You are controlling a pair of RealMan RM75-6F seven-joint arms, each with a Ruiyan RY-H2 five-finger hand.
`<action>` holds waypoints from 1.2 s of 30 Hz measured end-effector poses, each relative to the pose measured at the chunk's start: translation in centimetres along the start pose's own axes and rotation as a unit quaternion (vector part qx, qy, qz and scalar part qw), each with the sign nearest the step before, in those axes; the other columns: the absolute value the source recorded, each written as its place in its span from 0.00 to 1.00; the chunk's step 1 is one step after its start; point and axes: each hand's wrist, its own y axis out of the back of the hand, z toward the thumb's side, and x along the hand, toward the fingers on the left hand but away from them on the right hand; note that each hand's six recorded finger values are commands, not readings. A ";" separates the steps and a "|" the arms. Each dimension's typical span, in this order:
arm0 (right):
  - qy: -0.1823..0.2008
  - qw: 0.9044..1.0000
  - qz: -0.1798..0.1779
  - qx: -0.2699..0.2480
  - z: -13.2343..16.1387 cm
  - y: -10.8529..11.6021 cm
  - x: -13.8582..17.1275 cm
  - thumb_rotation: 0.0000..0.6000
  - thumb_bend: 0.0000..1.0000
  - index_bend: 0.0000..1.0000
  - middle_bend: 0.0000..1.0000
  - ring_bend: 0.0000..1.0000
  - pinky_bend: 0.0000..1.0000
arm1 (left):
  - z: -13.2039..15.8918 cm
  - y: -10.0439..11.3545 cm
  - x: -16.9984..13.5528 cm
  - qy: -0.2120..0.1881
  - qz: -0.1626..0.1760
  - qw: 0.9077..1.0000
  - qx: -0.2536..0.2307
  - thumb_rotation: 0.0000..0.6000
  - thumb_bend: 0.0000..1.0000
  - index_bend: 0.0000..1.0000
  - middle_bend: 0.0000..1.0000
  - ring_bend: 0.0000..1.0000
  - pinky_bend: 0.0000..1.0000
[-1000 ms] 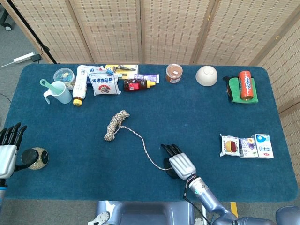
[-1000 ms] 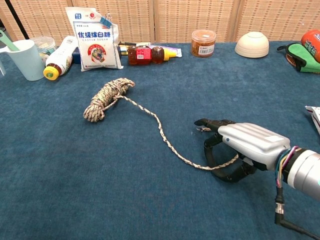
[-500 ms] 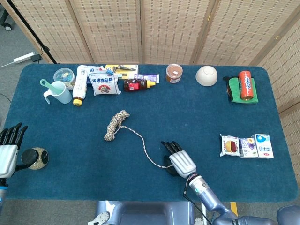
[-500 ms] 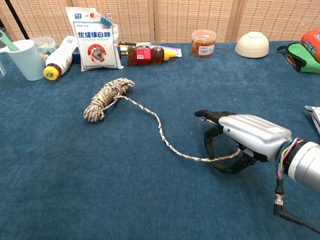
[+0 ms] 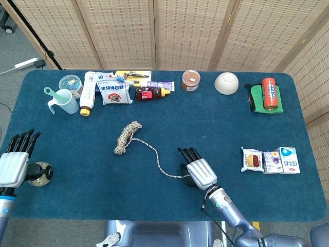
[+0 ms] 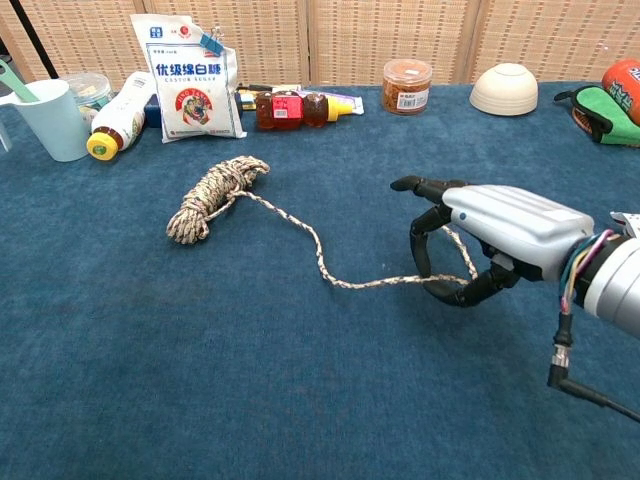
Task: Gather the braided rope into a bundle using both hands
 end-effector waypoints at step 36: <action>-0.051 0.997 -0.063 0.010 -3.4 7.0 0.7 1.00 0.43 0.65 0.00 0.00 0.00 | 22.1 -10.7 13.1 -0.045 -0.171 0.976 -0.126 1.00 0.10 0.00 0.00 0.00 0.00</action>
